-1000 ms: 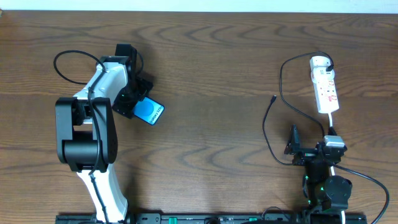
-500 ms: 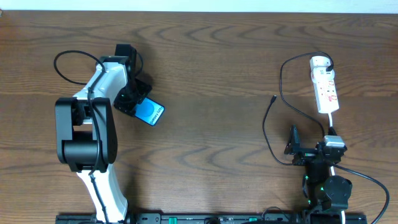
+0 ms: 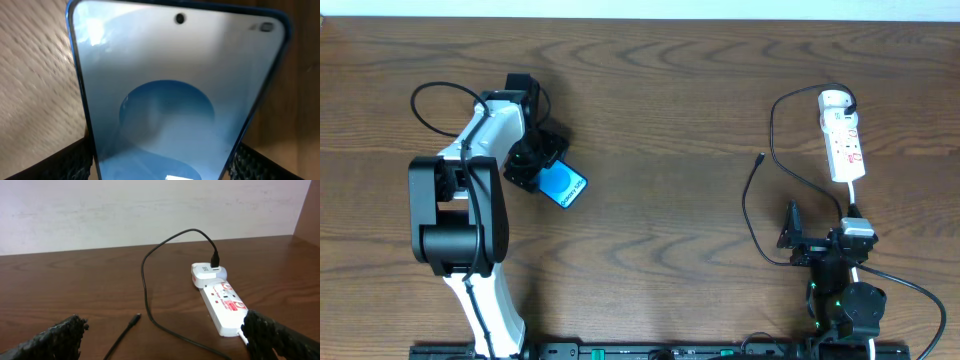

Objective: Plug charger to phone and switch on socket
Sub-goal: 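Lift the phone with the left gripper and tilt it upright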

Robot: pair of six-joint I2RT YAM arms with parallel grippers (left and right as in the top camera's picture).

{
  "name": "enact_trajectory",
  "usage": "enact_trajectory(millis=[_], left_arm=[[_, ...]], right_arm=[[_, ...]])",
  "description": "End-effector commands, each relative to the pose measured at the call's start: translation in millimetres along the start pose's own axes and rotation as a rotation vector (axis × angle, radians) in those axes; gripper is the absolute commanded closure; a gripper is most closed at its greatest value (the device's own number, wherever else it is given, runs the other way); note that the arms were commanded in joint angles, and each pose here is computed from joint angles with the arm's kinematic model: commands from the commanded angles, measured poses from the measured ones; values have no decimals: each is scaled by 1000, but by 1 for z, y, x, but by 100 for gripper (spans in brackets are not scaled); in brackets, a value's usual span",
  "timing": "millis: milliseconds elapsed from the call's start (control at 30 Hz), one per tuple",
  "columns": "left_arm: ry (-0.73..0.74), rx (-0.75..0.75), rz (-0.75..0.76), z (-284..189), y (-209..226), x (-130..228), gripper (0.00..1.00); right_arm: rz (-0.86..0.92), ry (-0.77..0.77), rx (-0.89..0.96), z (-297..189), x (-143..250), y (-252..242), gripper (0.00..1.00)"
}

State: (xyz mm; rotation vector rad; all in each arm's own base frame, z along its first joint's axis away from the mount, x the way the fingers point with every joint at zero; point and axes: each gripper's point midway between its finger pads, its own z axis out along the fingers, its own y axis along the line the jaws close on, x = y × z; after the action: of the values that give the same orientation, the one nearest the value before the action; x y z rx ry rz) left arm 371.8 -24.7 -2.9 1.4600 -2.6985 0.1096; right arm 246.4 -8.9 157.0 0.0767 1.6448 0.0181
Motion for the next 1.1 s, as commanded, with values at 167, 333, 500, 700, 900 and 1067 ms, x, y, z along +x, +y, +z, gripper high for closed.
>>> enact_trajectory(millis=[167,333,500,700,900,1067], left_arm=[[91,-37,1,15,12,18,2],[90,-37,1,15,12,18,6],[30,-76,4,15,18,8,18],[29,-74,5,14,18,8,28],[25,-46,81,7,11,6,29],[-6,5,122,-18,5,6,29]], right_arm=[[-14,2,-9,0,1,2,1],[-14,2,-9,0,1,2,1],[-14,2,-9,0,1,2,1],[-14,2,-9,0,1,2,1],[-14,2,-9,0,1,2,1],[-14,2,-9,0,1,2,1]])
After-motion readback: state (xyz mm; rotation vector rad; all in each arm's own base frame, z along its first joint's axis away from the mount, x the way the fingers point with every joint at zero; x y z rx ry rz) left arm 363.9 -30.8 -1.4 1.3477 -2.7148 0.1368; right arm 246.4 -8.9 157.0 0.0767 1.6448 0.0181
